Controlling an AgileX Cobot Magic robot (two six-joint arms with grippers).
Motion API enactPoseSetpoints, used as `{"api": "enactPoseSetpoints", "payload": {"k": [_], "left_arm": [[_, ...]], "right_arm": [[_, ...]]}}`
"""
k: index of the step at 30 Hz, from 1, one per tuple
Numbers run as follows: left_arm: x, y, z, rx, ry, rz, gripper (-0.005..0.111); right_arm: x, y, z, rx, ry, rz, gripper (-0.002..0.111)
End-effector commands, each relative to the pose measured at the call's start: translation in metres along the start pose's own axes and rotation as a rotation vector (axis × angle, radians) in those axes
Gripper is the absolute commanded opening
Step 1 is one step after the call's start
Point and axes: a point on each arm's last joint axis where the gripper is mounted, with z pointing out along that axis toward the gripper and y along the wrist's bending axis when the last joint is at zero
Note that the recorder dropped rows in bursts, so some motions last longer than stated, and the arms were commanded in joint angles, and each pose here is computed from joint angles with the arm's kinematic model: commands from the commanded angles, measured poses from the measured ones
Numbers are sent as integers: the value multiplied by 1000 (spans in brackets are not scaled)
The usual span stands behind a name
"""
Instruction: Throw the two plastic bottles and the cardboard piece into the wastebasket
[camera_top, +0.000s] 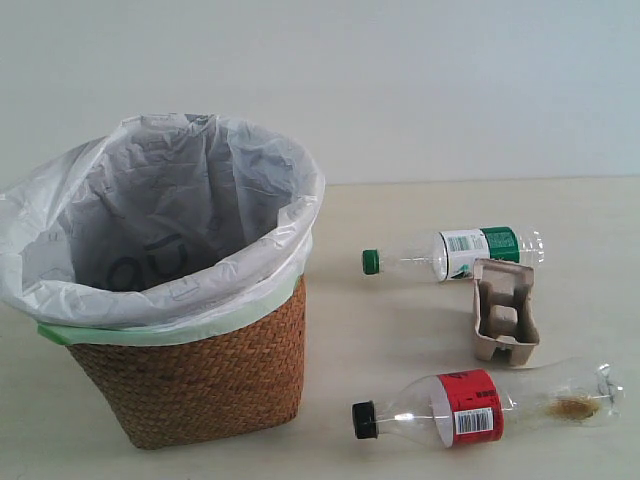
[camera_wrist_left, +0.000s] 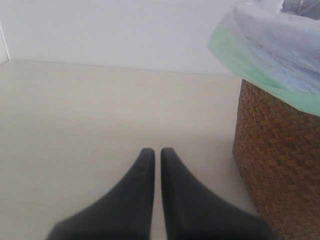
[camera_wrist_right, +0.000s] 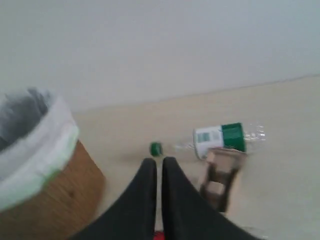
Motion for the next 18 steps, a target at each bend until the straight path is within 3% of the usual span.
{"api": "enactPoseSetpoints", "payload": {"k": [1, 4, 6, 8, 11, 15, 18], "left_arm": [[1, 0, 0, 6, 1, 1, 4], [1, 0, 0, 6, 1, 1, 4], [1, 0, 0, 6, 1, 1, 4], [1, 0, 0, 6, 1, 1, 4], [1, 0, 0, 6, 1, 1, 4], [1, 0, 0, 6, 1, 1, 4], [1, 0, 0, 6, 1, 1, 4]], "right_arm": [[-50, -7, 32, 210, 451, -463, 0], [-69, -8, 60, 155, 826, -746, 0], [-69, -7, 97, 1, 925, -937, 0], [-55, -11, 118, -98, 1018, -1037, 0], [-35, -17, 142, -165, 1130, -1067, 0], [-15, -15, 164, -273, 1188, -978, 0], [-4, -17, 172, -296, 1234, -955, 7]]}}
